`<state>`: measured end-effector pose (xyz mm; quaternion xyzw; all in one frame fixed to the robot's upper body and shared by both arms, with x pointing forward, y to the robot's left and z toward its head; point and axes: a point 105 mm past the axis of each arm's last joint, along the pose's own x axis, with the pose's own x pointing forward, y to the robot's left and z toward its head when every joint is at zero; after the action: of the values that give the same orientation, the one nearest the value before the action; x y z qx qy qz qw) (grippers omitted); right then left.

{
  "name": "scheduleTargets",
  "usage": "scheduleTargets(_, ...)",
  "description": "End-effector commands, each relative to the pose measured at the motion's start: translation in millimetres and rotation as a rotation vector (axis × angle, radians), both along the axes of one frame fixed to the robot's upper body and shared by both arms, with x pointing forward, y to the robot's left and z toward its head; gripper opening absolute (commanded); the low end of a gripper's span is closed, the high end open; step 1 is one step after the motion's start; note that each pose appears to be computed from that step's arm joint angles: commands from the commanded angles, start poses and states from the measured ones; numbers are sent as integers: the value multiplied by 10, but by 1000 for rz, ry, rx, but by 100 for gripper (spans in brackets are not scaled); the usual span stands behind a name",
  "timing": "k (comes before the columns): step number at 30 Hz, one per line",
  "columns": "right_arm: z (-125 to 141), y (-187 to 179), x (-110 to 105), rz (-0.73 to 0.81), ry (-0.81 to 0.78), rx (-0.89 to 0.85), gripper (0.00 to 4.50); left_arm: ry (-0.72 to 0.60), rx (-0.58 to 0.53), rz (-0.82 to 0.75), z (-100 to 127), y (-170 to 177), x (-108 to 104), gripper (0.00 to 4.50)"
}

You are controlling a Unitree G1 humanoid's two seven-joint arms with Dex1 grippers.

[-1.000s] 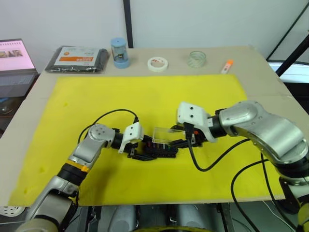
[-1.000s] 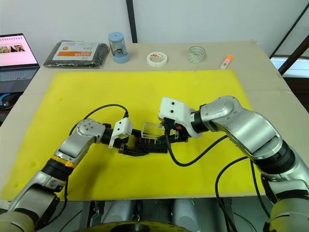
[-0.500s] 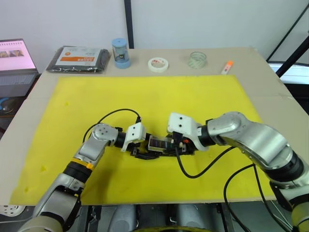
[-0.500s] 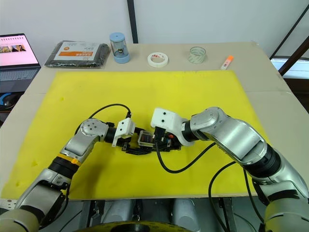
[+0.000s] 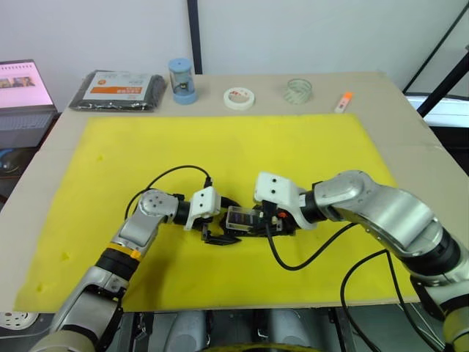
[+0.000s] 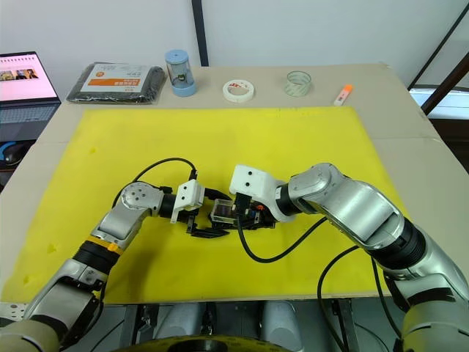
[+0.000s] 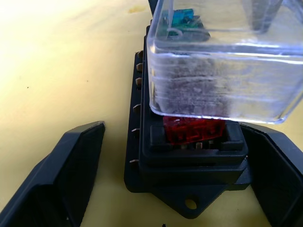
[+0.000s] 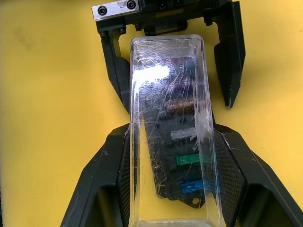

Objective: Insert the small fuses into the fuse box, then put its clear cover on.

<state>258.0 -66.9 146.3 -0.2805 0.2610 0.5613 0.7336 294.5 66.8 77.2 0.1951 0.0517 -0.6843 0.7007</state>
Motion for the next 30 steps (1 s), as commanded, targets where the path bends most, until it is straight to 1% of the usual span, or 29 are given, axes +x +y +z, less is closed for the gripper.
scheduleTargets(1, 118, 4, 31, 7, -47, 13, 188, 11, 31, 41, -92, 73, 7, 319)
scheduleTargets(2, 122, 3, 34, 7, -48, 13, 188, 11, 32, 41, -92, 73, 6, 285)
scheduleTargets(3, 127, 4, 37, 7, -48, 13, 188, 11, 33, 42, -92, 73, 6, 276)
scheduleTargets(15, 97, 63, 81, 0, -44, 10, 188, 3, 20, 20, -35, 61, 18, 277)
scheduleTargets(23, 9, 68, 145, -3, -36, -12, 188, -9, 20, 24, -26, 51, 49, 277)
scheduleTargets(30, -66, 45, 155, 5, -11, -34, 188, -16, 16, 27, -14, 36, 54, 277)
